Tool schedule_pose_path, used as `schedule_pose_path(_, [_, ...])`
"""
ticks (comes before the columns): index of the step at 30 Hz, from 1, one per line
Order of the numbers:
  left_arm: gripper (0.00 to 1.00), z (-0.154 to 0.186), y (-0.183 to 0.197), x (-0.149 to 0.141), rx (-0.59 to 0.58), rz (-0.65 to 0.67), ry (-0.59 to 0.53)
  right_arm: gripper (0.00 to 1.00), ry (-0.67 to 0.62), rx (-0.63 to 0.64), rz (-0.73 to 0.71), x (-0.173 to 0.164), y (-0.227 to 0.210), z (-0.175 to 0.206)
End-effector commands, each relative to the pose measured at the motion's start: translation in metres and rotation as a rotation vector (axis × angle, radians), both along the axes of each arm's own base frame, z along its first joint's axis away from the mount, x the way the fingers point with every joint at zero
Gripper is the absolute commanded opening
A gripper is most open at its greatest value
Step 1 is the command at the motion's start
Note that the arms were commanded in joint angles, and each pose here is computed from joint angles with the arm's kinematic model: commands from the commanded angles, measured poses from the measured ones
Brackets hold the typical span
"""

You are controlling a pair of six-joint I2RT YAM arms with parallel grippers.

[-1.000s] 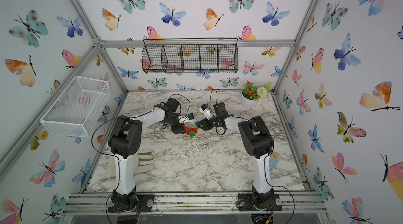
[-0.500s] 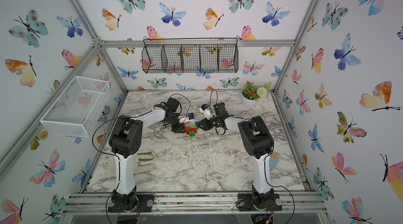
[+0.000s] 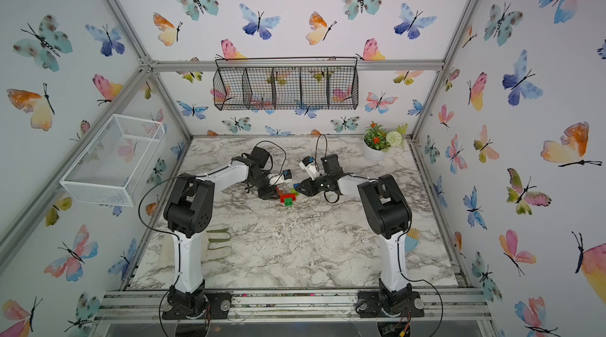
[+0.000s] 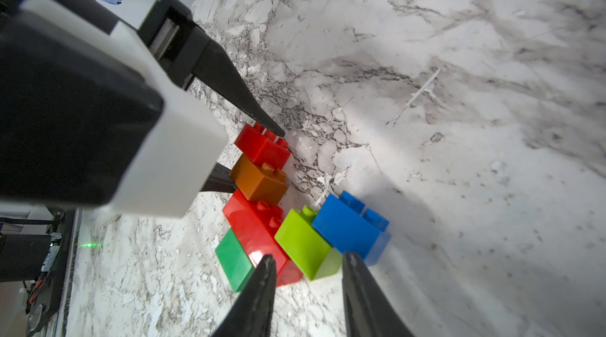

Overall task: Assemble the letter v with lego
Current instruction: Assemble the lego brick with the lego brick.

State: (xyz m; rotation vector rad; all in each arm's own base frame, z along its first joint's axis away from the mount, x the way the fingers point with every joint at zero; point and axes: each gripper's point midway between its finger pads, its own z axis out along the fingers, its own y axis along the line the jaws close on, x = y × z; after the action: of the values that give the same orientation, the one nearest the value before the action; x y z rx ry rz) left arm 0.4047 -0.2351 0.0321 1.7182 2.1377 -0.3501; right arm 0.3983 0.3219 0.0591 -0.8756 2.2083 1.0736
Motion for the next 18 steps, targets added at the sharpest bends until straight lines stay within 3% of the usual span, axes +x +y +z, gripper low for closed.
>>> schedule_pose_path(1, [0.48, -0.0045, -0.0013, -0.0046, 0.018, -0.006, 0.029, 0.38, 0.010, 0.017, 0.007, -0.0012, -0.0019, -0.0013])
schedule_pose_path(18, [0.44, -0.0036, -0.0021, -0.0059, 0.013, -0.014, 0.033, 0.38, 0.015, 0.021, 0.012, -0.0048, -0.0031, -0.0002])
